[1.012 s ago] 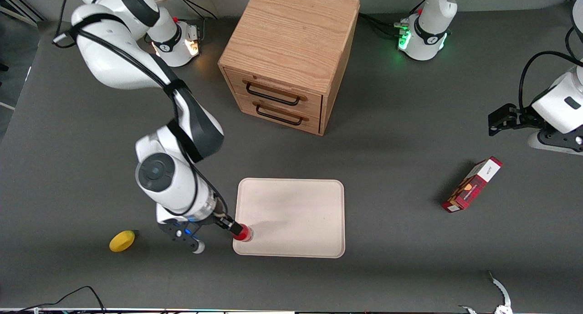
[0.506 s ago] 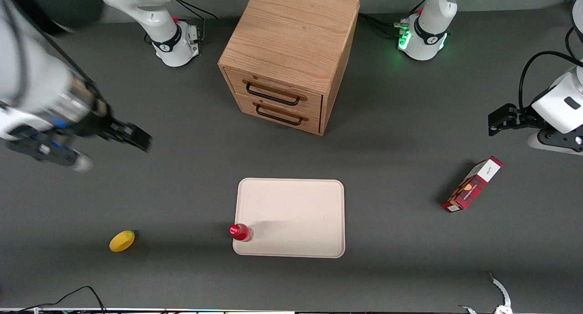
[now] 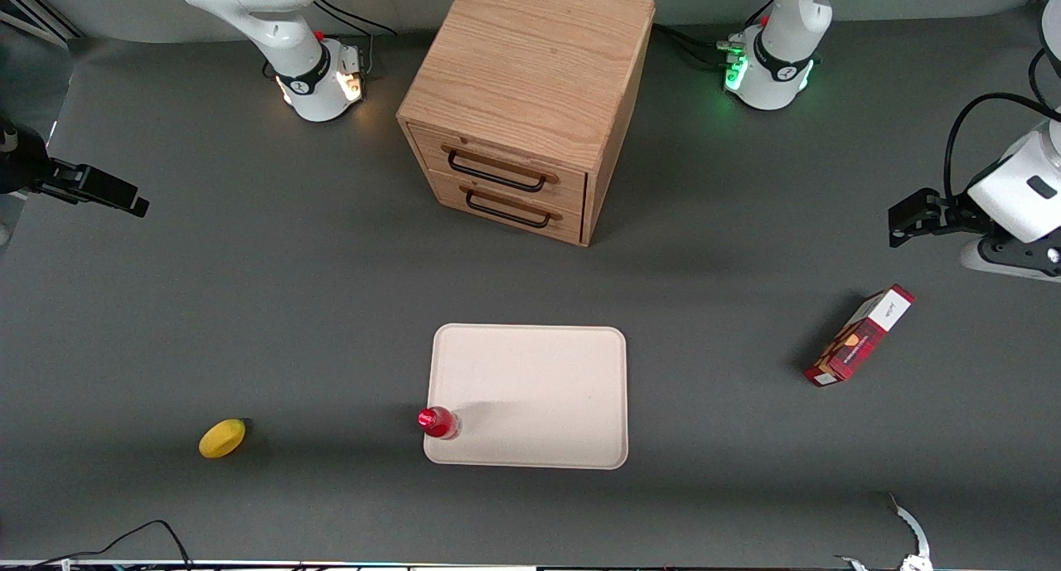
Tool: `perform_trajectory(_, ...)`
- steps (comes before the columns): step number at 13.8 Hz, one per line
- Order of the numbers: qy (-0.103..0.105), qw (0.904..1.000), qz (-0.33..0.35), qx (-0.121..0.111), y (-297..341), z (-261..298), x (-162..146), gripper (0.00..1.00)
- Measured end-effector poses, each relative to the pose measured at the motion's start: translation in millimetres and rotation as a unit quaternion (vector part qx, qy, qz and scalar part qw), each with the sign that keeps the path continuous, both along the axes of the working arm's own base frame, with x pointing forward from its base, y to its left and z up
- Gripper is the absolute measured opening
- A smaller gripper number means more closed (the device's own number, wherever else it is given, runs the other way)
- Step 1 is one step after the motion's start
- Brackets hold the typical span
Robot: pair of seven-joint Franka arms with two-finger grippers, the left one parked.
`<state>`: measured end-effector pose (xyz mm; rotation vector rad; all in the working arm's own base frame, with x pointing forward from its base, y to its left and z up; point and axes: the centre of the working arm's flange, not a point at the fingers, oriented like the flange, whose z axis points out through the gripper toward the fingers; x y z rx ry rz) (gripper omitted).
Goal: Place coke bottle on tray
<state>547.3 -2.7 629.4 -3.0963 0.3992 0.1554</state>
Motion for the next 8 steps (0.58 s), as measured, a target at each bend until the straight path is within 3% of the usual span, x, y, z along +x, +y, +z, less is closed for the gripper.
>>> perform_trajectory(3,0.004,1.0,0.003,-0.001,5.3,-30.5,-15.1,1.0)
perform_trajectory(8,-0.007,1.0,0.005,-0.002,7.9,-23.2,-20.8,1.0)
